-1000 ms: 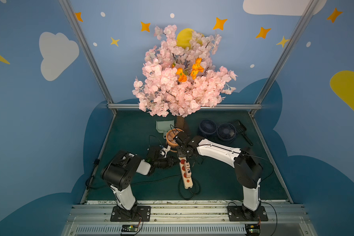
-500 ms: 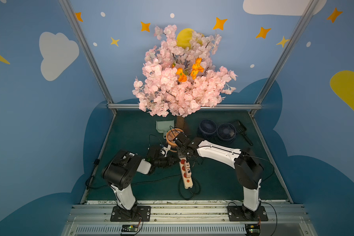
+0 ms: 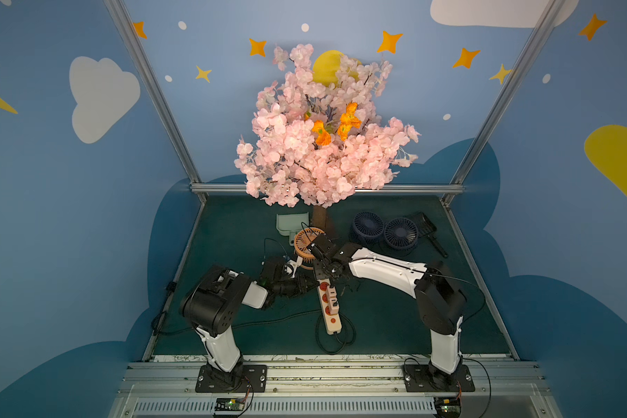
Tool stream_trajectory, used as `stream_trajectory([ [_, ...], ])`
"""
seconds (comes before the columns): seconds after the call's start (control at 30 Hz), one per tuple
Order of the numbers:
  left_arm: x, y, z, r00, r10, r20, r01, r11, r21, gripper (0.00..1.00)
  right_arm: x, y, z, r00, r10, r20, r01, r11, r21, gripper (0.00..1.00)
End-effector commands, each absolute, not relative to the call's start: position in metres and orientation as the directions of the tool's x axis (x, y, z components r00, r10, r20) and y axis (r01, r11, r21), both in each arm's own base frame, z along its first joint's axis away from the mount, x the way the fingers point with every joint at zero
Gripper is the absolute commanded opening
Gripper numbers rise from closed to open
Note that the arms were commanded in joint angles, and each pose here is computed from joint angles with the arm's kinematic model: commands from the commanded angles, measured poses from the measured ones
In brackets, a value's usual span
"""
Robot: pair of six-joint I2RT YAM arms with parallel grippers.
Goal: Plug the desk fan into the power strip
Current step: Insert the plug into the socket.
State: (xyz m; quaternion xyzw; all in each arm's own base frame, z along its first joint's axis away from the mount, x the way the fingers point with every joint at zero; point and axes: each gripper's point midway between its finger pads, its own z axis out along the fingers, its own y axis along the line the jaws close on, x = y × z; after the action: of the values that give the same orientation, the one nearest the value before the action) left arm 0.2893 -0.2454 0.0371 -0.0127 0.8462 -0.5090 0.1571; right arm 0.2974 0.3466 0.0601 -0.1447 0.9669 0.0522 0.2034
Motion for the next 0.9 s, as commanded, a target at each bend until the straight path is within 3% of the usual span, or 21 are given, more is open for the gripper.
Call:
stream_trajectory([
  [0.0, 0.286, -0.248, 0.033, -0.959, -0.160, -0.236, 0.131, 0.486, -0.864, 0.32, 0.169, 0.190, -0.081, -0.899, -0.285, 0.332, -0.398, 0.846, -0.353, 0.00],
  [0.63, 0.285, -0.248, 0.036, -0.957, -0.155, -0.247, 0.143, 0.489, -0.861, 0.30, 0.134, 0.156, -0.105, -0.861, -0.215, 0.460, -0.400, 0.846, -0.353, 0.00],
  [0.77, 0.285, -0.248, 0.039, -0.954, -0.149, -0.258, 0.156, 0.488, -0.859, 0.30, 0.139, 0.149, -0.097, -0.869, -0.232, 0.438, -0.412, 0.829, -0.379, 0.00],
  [0.87, 0.284, -0.247, 0.039, -0.953, -0.147, -0.265, 0.162, 0.495, -0.854, 0.30, 0.166, 0.176, -0.089, -0.881, -0.281, 0.381, -0.422, 0.832, -0.360, 0.00],
])
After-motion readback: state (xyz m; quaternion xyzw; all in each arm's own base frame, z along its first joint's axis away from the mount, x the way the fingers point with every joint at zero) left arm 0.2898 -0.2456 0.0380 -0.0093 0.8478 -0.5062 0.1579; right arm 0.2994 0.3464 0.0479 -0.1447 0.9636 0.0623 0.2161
